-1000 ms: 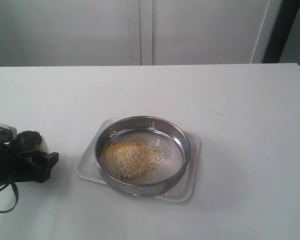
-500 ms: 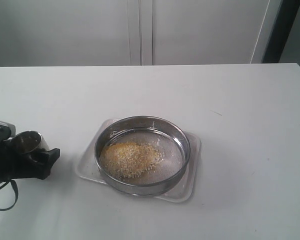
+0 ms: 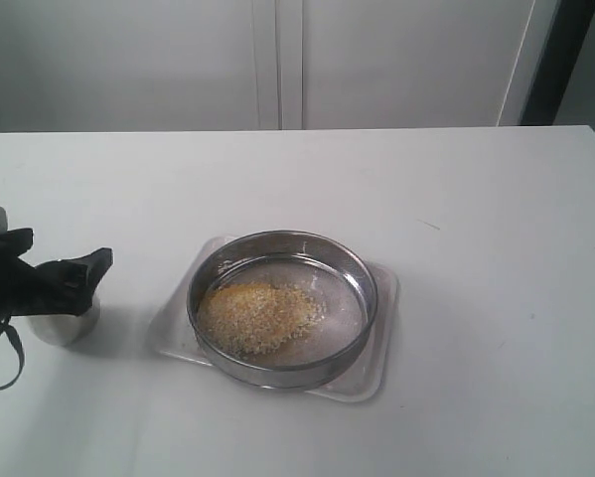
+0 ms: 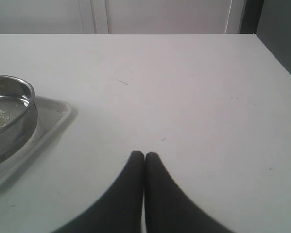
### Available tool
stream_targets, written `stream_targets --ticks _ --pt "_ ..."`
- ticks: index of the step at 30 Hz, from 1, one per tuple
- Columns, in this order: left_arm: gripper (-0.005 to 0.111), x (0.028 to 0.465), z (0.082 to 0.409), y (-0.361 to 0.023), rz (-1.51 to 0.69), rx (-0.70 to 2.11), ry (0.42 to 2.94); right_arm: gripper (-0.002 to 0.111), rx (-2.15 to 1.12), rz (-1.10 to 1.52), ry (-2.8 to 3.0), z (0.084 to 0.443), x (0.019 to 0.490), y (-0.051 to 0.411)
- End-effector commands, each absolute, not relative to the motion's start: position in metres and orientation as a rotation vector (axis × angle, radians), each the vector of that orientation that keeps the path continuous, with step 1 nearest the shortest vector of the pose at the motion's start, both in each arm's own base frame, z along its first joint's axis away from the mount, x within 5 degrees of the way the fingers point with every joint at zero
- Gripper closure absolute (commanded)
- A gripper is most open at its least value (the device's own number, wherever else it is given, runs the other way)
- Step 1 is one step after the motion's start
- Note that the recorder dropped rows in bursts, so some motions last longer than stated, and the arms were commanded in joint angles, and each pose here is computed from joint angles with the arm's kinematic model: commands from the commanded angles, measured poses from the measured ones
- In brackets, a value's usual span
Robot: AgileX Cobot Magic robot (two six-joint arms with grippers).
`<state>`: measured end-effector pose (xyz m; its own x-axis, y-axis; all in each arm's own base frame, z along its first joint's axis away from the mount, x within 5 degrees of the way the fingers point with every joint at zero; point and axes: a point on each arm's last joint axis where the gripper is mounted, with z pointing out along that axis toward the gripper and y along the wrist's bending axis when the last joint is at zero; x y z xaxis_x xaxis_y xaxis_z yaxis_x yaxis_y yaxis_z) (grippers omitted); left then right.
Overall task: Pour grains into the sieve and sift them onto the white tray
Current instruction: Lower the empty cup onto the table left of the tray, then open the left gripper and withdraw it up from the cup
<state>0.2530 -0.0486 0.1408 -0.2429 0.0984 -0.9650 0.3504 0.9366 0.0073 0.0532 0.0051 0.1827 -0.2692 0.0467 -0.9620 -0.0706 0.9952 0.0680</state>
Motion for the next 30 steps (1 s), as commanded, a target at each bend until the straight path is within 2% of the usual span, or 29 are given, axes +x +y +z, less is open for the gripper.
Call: stream_targets --ticks 1,8,10,13,21,25,30 --pt "0.002 0.251 0.155 -0.048 -0.255 0.323 1.760 0.108 -0.020 0.112 1.827 0.182 0.053 0.005" --pt "0.002 0.246 0.178 -0.048 -0.253 0.327 1.672 0.108 -0.020 0.112 1.827 0.182 0.053 0.005" --pt "0.007 0.245 0.184 -0.049 -0.256 0.328 1.652 0.108 -0.020 0.112 1.827 0.182 0.053 0.005" --pt "0.025 0.242 0.190 -0.049 -0.254 0.333 1.639 0.108 -0.020 0.112 1.827 0.182 0.053 0.005" --pt "0.084 0.233 0.202 -0.053 -0.242 0.453 1.625 0.108 -0.020 0.112 1.827 0.182 0.053 0.005" --pt "0.106 0.230 0.207 -0.055 -0.241 0.480 1.600 0.108 -0.020 0.112 1.827 0.182 0.053 0.005" --pt "0.107 0.228 0.209 -0.053 -0.225 0.483 1.613 0.108 -0.020 0.112 1.827 0.182 0.053 0.005"
